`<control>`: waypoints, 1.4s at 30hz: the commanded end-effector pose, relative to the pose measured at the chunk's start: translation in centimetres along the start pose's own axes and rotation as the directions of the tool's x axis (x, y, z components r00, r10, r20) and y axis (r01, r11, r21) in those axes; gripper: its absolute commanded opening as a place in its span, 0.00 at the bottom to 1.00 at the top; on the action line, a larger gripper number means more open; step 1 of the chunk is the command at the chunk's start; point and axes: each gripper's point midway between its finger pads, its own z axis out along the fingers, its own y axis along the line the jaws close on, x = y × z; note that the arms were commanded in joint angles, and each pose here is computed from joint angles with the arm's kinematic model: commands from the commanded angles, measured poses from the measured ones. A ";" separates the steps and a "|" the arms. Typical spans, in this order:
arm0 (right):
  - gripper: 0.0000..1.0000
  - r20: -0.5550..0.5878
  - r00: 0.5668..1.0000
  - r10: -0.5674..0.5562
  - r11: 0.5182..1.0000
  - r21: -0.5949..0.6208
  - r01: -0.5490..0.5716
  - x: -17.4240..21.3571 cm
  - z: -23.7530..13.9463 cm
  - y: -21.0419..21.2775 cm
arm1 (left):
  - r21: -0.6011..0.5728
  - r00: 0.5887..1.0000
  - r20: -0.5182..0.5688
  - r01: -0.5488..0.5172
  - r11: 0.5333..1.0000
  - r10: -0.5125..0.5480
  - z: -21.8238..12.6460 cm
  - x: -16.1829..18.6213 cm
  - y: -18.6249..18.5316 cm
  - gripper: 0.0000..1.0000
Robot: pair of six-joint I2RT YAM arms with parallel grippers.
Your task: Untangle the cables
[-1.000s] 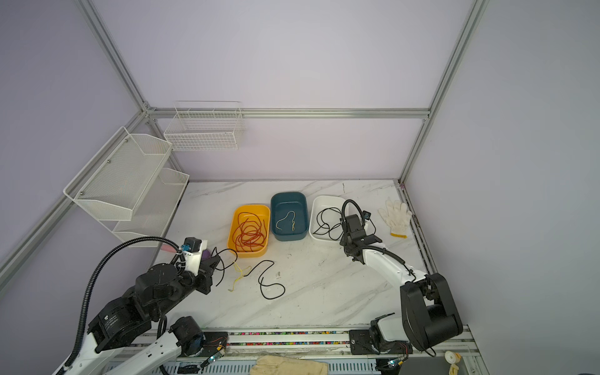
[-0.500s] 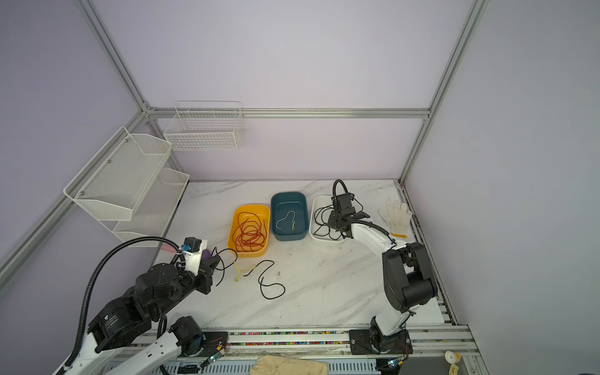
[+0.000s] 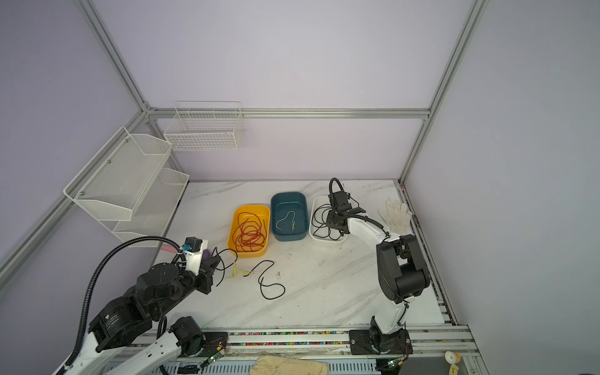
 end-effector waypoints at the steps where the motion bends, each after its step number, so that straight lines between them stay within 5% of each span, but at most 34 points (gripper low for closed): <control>1: 0.42 0.008 1.000 -0.017 1.000 -0.012 0.017 0.0 -2.2 -0.1 | -0.004 1.000 0.006 0.008 1.000 -0.008 0.7 0.0 -0.1 0.00; 8: 0.45 0.041 0.999 -0.021 0.998 -0.053 0.024 -0.7 -5.5 0.1 | 0.006 1.000 -0.015 -0.005 1.000 0.005 1.1 0.1 -0.4 0.00; 13: 0.50 0.054 0.997 -0.051 0.957 -0.284 0.065 0.9 -9.2 3.8 | 0.043 1.000 0.004 0.011 0.999 -0.011 0.8 -0.9 -1.1 0.00; 21: 0.59 0.180 0.973 -0.143 0.671 -0.705 0.229 7.9 -18.2 13.0 | 0.174 0.997 0.035 0.060 0.983 -0.067 -0.2 -4.2 -3.7 0.00; 25: 0.63 0.286 0.945 -0.162 0.513 -0.794 0.328 11.1 -22.1 15.4 | 0.238 0.994 0.041 0.092 0.967 -0.105 -0.6 -5.3 -4.9 0.00; 29: 0.63 0.335 0.916 -0.222 0.417 -0.817 0.400 14.7 -23.1 17.2 | 0.277 0.989 0.040 0.123 0.953 -0.139 -0.8 -6.1 -5.7 0.00; 34: 0.64 0.371 0.883 -0.287 0.395 -0.794 0.462 18.7 -21.6 18.7 | 0.347 0.981 0.049 0.161 0.924 -0.190 -1.7 -7.3 -6.8 0.00; 42: 0.64 0.450 0.827 -0.338 0.447 -0.696 0.562 20.9 -19.8 19.7 | 0.394 0.974 0.039 0.190 0.899 -0.223 -2.3 -7.8 -7.5 0.00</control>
